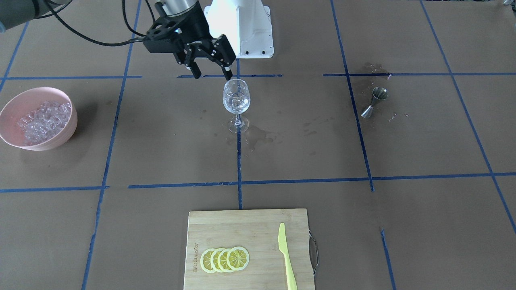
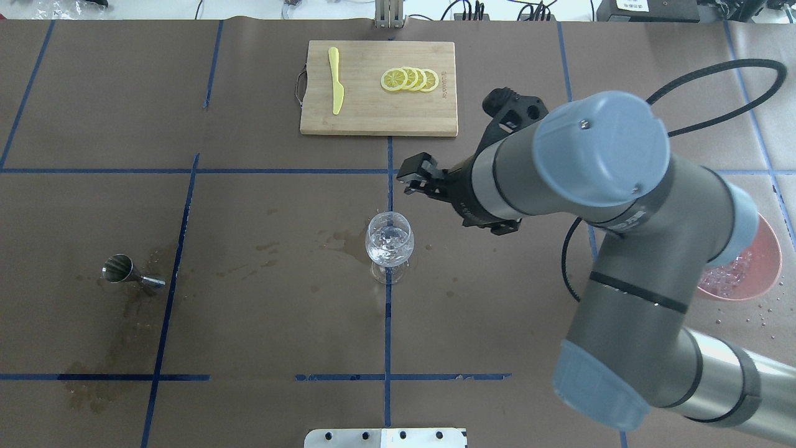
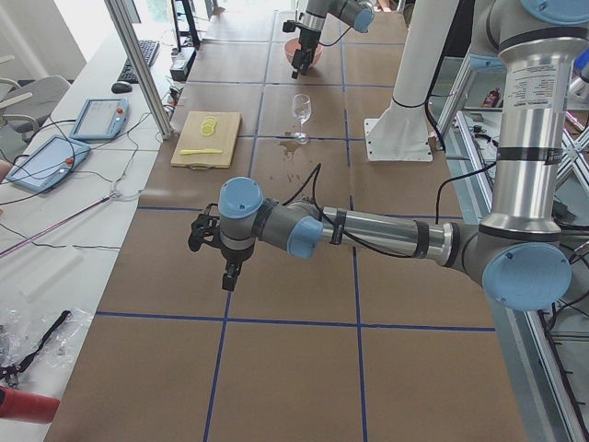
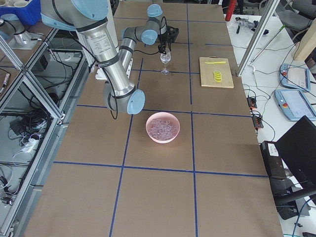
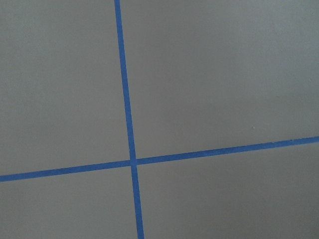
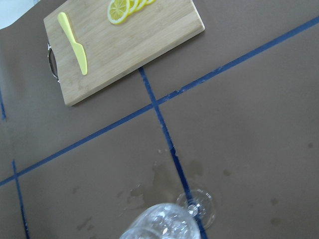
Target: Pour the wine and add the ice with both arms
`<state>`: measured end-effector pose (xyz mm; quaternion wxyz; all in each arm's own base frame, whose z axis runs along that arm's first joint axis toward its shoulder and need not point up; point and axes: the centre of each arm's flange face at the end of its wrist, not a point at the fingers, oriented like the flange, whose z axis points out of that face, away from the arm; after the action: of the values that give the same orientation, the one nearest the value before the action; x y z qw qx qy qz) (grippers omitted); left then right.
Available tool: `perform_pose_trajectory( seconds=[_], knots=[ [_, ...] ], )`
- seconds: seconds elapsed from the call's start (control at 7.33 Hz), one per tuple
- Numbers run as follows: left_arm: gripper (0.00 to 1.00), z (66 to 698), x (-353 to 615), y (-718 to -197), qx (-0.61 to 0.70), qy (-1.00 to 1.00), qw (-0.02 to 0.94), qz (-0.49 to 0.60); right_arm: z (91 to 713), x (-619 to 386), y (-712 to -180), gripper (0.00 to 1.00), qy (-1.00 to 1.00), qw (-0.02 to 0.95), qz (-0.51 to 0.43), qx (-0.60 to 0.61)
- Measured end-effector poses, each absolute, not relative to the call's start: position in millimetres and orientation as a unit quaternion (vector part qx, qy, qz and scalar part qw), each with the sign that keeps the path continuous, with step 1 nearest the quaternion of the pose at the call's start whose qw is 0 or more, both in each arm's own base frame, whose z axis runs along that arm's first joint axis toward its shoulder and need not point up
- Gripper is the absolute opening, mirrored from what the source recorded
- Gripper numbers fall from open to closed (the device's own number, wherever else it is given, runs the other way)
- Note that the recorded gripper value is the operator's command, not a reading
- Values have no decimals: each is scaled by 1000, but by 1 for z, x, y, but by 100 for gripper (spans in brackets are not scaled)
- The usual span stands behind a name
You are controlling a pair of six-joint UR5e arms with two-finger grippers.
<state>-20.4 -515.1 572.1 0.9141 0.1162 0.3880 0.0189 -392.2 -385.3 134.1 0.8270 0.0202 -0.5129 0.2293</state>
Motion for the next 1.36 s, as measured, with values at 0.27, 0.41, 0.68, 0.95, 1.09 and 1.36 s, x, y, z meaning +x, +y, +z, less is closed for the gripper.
perform_pose_trajectory(
  seconds=[0.27,0.41,0.68,0.95,1.09,1.36],
  knots=[
    [100,577,-20,-511,111,388,915,17,183,-333,-413,100,-490,848,203,15],
    [100,581,-20,-508,108,388,915,16,209,-305,-426,100,-477,859,187,17],
    [100,585,-20,-503,103,387,916,15,266,-248,-448,100,-448,881,146,31],
    [100,586,-19,-503,104,385,917,17,326,-185,-468,100,-424,899,102,38],
    [100,585,-18,-504,105,385,917,19,357,-162,-477,100,-412,907,81,38],
    [100,586,-17,-506,102,385,917,19,411,-128,-483,100,-392,919,31,41]
  ],
)
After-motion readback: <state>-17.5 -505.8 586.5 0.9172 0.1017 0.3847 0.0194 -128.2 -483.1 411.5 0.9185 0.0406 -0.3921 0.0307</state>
